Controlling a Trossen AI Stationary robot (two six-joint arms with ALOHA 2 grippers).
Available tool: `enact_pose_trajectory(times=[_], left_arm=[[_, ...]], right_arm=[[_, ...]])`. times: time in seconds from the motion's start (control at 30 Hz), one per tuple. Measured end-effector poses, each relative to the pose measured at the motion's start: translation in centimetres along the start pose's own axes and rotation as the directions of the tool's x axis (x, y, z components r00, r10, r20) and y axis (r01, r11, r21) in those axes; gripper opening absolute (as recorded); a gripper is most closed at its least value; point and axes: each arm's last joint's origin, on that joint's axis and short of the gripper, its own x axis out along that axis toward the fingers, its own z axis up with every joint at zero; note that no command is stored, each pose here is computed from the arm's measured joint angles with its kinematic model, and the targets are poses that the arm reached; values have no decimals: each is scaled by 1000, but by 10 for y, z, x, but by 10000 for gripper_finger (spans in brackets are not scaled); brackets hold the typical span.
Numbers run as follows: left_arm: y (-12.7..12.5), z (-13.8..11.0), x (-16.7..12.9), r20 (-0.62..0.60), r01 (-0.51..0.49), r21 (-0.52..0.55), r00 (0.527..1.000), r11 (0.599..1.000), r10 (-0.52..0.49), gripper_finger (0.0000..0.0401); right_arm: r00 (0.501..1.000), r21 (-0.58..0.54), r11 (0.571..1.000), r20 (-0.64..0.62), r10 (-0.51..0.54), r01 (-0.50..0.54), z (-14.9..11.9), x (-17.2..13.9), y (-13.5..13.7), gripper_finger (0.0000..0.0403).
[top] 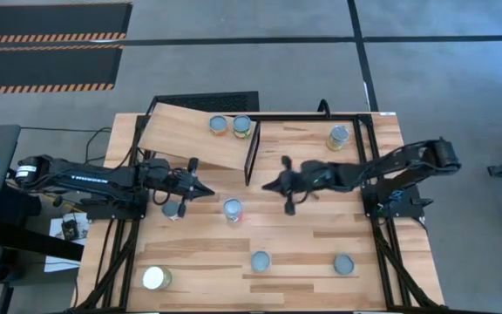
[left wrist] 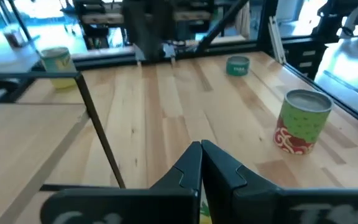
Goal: Pick and place cans onto a shelf
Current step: Put the canned mixed fruit on the shelf
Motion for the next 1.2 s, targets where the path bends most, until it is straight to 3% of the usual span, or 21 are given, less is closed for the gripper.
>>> enact_pose_trajectory(times=[0.17, 0.33, 0.57, 0.73, 1.0, 1.2], left_arm=[[-6, 9, 3, -92, -8, -27, 996, 1000, 6, 0], [-13, 20, 14, -238, -38, -5, 971, 999, 36, 0], [-27, 36, 41, -395, 58, 82, 918, 995, -21, 6], [-35, 48, 62, -464, 112, 103, 884, 988, -51, 42], [-45, 38, 90, -584, 143, 172, 812, 975, -16, 107], [-49, 26, 102, -631, 141, 271, 773, 952, 66, 120]], right_arm=[[995, 29, 999, 94, -35, 32, -24, -27, -24, 3], [992, 53, 997, 112, -54, 48, -39, -40, -28, 9], [995, 52, 998, 85, -49, 44, -47, -42, -26, 8], [993, 25, 998, 110, -52, 50, -45, -43, -26, 10], [993, 11, 999, 107, -52, 51, -45, -43, -26, 10], [992, -4, 998, 111, -55, 55, -45, -43, -26, 11]])
